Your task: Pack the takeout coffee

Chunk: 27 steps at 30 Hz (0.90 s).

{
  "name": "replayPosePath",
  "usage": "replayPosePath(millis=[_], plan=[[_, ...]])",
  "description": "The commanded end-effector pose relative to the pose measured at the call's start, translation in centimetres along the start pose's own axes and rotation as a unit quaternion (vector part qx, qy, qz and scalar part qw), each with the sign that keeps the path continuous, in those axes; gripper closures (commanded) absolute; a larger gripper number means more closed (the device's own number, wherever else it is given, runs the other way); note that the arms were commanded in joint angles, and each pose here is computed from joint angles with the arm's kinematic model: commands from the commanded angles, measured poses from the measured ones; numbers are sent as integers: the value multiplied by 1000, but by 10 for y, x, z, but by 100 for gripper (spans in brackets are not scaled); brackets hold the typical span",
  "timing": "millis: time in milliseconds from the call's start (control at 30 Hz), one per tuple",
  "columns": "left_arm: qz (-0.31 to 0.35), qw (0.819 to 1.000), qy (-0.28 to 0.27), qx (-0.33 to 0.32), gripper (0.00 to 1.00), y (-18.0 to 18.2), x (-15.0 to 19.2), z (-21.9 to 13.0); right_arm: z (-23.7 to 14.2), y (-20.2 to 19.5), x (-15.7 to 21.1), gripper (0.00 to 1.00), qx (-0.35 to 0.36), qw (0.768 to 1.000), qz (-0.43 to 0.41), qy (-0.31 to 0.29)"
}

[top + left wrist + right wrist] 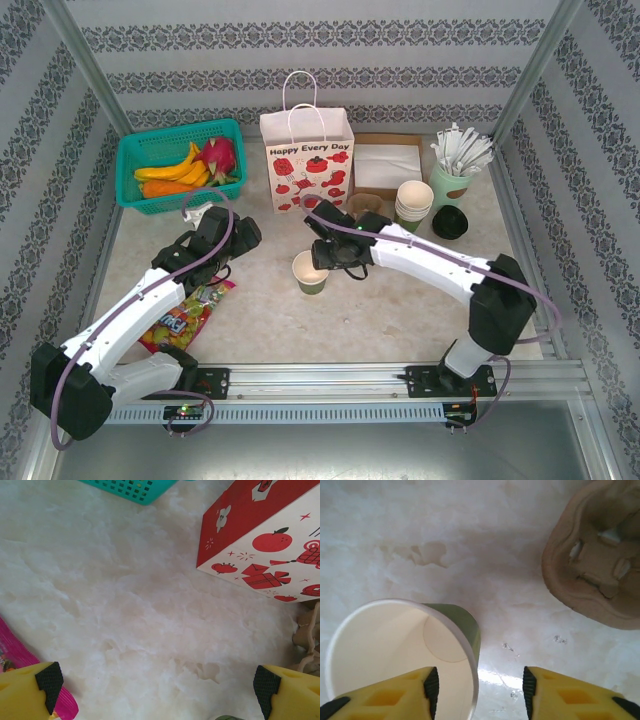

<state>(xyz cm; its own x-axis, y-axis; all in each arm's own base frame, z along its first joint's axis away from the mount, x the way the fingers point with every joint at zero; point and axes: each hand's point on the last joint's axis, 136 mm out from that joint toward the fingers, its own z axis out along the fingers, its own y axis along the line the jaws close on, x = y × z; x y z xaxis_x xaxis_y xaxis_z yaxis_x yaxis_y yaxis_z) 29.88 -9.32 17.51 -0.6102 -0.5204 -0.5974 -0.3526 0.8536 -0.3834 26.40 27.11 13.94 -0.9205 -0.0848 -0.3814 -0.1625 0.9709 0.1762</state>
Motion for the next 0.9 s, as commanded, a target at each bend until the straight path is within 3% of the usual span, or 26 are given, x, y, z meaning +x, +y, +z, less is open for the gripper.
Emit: replayPosePath(millis=[0,100,167,333,500,733,867], plan=[[1,1000,-8,17,0,-3,-4,-1,-30,-6,-16,39,-10,998,-4,-57],[2,1000,-5,27,0,-7,-3,0,-61,-23,-34,23,-10,992,13,-128],[2,1000,-3,31,0,-8,-2,1,-80,-47,-43,3,-11,985,46,-165],[2,999,-2,32,0,-9,-2,2,-115,-132,-45,2,6,966,159,-205],[8,999,5,48,0,-16,0,4,-134,-223,-23,2,42,923,306,-231],[36,994,27,99,0,-43,2,6,-105,-284,-8,2,-7,857,475,-200],[67,982,45,171,0,-70,7,-1,-79,-310,-8,2,-51,816,549,-171]])
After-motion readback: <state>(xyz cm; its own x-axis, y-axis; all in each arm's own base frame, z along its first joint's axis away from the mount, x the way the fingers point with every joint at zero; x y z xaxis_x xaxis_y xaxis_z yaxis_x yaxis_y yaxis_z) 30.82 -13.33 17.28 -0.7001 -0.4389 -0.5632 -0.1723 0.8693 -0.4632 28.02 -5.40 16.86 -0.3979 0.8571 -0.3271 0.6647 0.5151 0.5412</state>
